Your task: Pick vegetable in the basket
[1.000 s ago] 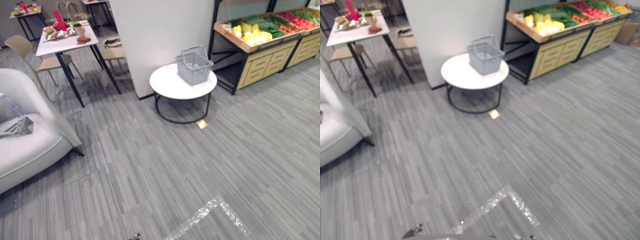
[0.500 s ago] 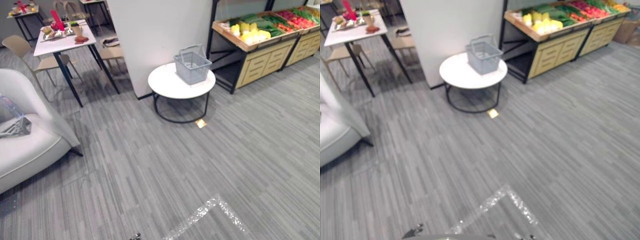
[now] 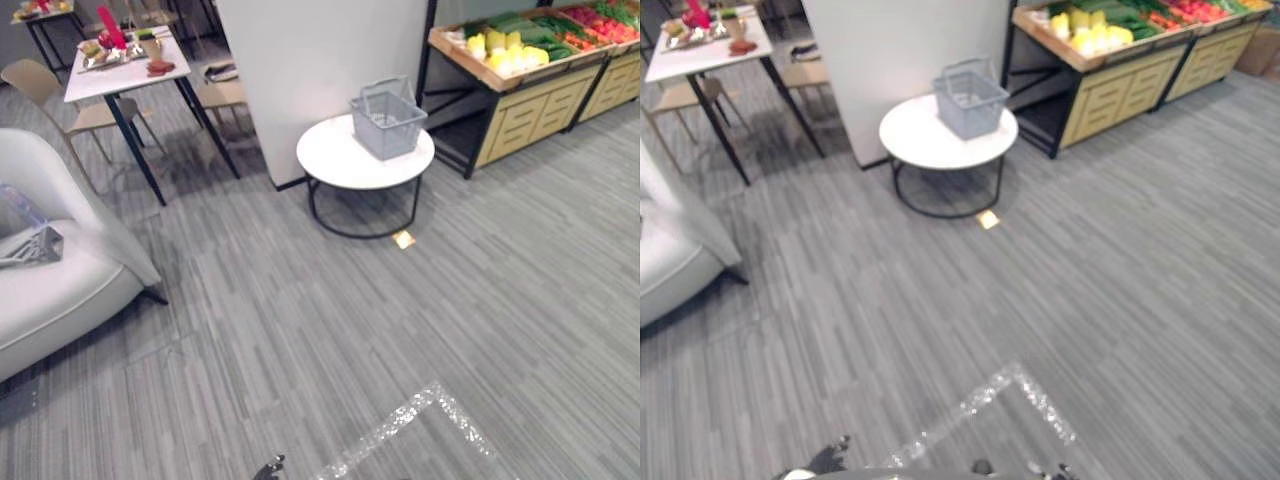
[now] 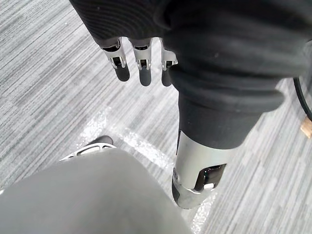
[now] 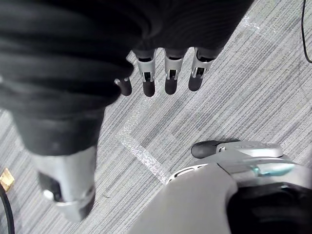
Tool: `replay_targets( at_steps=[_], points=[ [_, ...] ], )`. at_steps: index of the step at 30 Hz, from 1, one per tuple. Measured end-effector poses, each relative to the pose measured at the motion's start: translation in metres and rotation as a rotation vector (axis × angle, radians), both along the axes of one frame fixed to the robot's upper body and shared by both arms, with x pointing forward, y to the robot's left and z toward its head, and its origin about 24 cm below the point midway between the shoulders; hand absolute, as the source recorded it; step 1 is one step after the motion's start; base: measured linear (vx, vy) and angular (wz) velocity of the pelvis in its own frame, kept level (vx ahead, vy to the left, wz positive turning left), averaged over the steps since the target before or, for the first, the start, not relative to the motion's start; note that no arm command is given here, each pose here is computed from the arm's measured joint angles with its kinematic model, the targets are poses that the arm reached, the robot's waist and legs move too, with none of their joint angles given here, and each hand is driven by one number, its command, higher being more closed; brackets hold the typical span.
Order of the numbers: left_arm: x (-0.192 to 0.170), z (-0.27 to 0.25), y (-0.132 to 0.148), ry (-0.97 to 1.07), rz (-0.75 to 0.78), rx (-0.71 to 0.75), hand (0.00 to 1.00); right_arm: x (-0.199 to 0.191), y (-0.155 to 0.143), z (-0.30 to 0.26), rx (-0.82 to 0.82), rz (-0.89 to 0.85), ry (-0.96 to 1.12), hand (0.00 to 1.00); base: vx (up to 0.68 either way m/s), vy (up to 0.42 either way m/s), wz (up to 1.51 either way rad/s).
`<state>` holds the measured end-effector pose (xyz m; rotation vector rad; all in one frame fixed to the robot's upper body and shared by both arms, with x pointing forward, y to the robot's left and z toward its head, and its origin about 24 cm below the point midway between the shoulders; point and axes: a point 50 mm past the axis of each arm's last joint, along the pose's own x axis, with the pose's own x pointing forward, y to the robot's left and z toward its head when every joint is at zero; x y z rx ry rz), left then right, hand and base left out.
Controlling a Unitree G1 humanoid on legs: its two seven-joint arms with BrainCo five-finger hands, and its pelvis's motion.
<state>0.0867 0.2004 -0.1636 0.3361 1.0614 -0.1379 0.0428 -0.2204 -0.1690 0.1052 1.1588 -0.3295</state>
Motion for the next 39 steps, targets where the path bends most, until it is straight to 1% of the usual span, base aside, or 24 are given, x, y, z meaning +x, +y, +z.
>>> replay_targets(
  at_steps=[5, 7, 9, 11, 14, 16, 18, 20, 22, 24, 30, 31, 32, 35, 36, 39],
  points=[
    [0.021, 0.006, 0.001, -0.078, 0.007, 0.025, 0.0, 0.009, 0.003, 0.0, -0.006, 0.03, -0.016, 0.0, 0.03, -0.036, -0.11],
    [0.026, 0.008, 0.001, -0.106, 0.056, 0.022, 0.0, 0.013, 0.004, 0.001, -0.006, 0.034, -0.029, 0.0, 0.04, -0.035, -0.29],
    [0.029, 0.007, -0.005, -0.126, 0.164, -0.013, 0.0, 0.018, 0.004, 0.002, -0.01, 0.051, -0.046, 0.0, 0.05, -0.035, -0.5],
    [0.028, 0.007, -0.002, -0.143, 0.338, -0.038, 0.0, 0.022, 0.007, 0.002, -0.011, 0.092, -0.053, 0.0, 0.05, -0.114, -0.54],
    [0.026, 0.008, 0.004, -0.154, 0.465, -0.065, 0.0, 0.021, 0.001, 0.003, -0.028, 0.116, -0.046, 0.0, 0.07, -0.114, -0.06],
    [0.023, 0.007, 0.004, -0.159, 0.618, -0.122, 0.0, 0.02, -0.002, 0.004, -0.035, 0.113, -0.038, 0.0, 0.14, -0.136, 0.3],
    [0.023, 0.006, 0.004, -0.164, 0.66, -0.161, 0.0, 0.02, -0.005, 0.004, -0.037, 0.109, -0.028, 0.0, 0.12, -0.054, 0.18],
    [0.022, 0.008, 0.007, -0.176, 0.654, -0.178, 0.0, 0.02, -0.007, 0.004, -0.042, 0.114, -0.023, 0.0, 0.12, 0.021, -0.19],
    [0.003, 0.004, 0.015, -0.127, 0.622, -0.166, 0.0, 0.028, -0.006, 0.005, -0.036, 0.098, -0.048, 0.0, 0.2, 0.087, -0.35],
    [-0.004, 0.003, 0.015, -0.116, 0.598, -0.148, 0.0, 0.027, -0.005, 0.005, -0.034, 0.095, -0.046, 0.0, 0.32, 0.129, -0.07],
    [0.002, 0.008, 0.029, -0.115, 0.409, -0.056, 0.0, 0.057, -0.002, 0.011, -0.025, 0.116, -0.135, 0.0, 0.42, 0.262, -0.16],
    [0.004, 0.009, 0.032, -0.11, 0.366, -0.034, 0.0, 0.061, 0.004, 0.011, -0.008, 0.123, -0.151, 0.0, 0.57, 0.373, 0.15],
    [0.002, 0.009, 0.035, -0.1, 0.355, -0.022, 0.0, 0.062, 0.009, 0.01, 0.012, 0.131, -0.153, 0.0, 0.49, 0.308, 0.18],
    [-0.011, 0.005, 0.04, -0.011, 0.36, 0.012, 0.0, 0.055, 0.011, 0.008, 0.033, 0.087, -0.135, 0.0, 0.55, 0.336, 0.08],
    [-0.023, 0.003, 0.044, 0.046, 0.374, 0.039, 0.0, 0.054, 0.011, 0.007, 0.033, 0.087, -0.134, 0.0, 0.4, 0.239, -0.11],
    [-0.028, 0.004, 0.051, 0.054, 0.429, 0.061, 0.0, 0.052, 0.005, 0.009, 0.017, 0.075, -0.145, 0.0, 0.48, 0.236, 0.02]
  ],
)
